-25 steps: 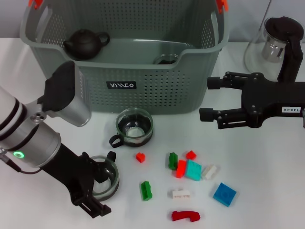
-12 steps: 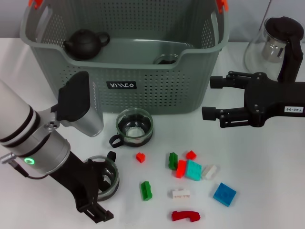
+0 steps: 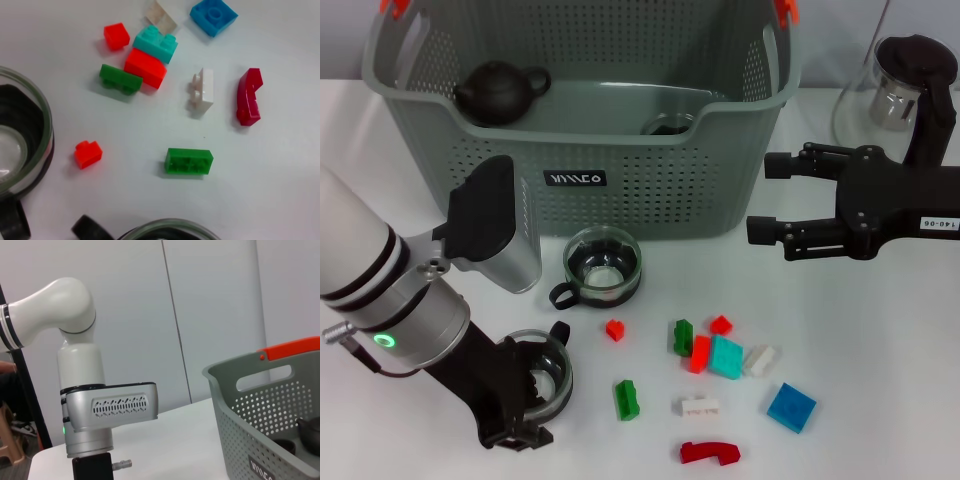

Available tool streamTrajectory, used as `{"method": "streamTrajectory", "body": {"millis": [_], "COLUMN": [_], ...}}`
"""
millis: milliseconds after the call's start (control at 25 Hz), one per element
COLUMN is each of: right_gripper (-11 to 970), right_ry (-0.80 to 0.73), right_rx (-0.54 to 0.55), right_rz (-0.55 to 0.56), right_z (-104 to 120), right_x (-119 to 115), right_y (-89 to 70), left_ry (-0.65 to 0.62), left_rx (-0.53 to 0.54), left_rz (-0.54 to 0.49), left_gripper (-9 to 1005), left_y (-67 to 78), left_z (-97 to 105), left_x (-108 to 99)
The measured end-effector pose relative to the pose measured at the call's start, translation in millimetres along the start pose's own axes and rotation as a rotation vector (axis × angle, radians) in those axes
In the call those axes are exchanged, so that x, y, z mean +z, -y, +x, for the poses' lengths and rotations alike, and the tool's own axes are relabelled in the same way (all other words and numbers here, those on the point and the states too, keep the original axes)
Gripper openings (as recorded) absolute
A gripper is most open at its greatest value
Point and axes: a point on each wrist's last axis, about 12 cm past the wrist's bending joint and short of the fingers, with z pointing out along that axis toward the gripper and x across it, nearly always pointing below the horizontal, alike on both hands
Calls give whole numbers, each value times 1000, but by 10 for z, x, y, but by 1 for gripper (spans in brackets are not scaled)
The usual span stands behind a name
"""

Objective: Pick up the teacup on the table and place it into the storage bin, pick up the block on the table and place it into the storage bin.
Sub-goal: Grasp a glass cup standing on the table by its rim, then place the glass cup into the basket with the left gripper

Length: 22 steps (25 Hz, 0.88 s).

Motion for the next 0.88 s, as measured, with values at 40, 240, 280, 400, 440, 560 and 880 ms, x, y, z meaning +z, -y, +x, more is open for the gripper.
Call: {"method": "streamTrajectory", "body": {"millis": [40, 240, 280, 400, 440, 560, 880], "right_gripper": [947, 947, 947, 947, 947, 947, 946], "right_ry": [0, 1, 1, 1, 1, -2, -5], "right_rx": [-1, -2, -3, -2, -1, 1, -16], "right_rz": [0, 0, 0, 1, 1, 5, 11], "right_z": [-3, -8, -10, -10, -6, 7, 16], "right_x": [1, 4, 6, 5, 3, -21, -50], "right_y": [1, 4, 5, 5, 4, 5, 12], "left_ry": [-2, -9, -9, -9, -6, 14, 363], "left_rx": [1, 3, 5, 8, 6, -8, -103], "left_rz": [0, 0, 0, 3, 3, 1, 39], "left_gripper": [465, 272, 225, 147, 132, 95, 61], "left_y": [0, -1, -1, 7, 7, 4, 2], "left_z": [1, 1, 0, -1, 0, 20, 203], "left_x": [2, 10, 9, 3, -6, -63, -542]}}
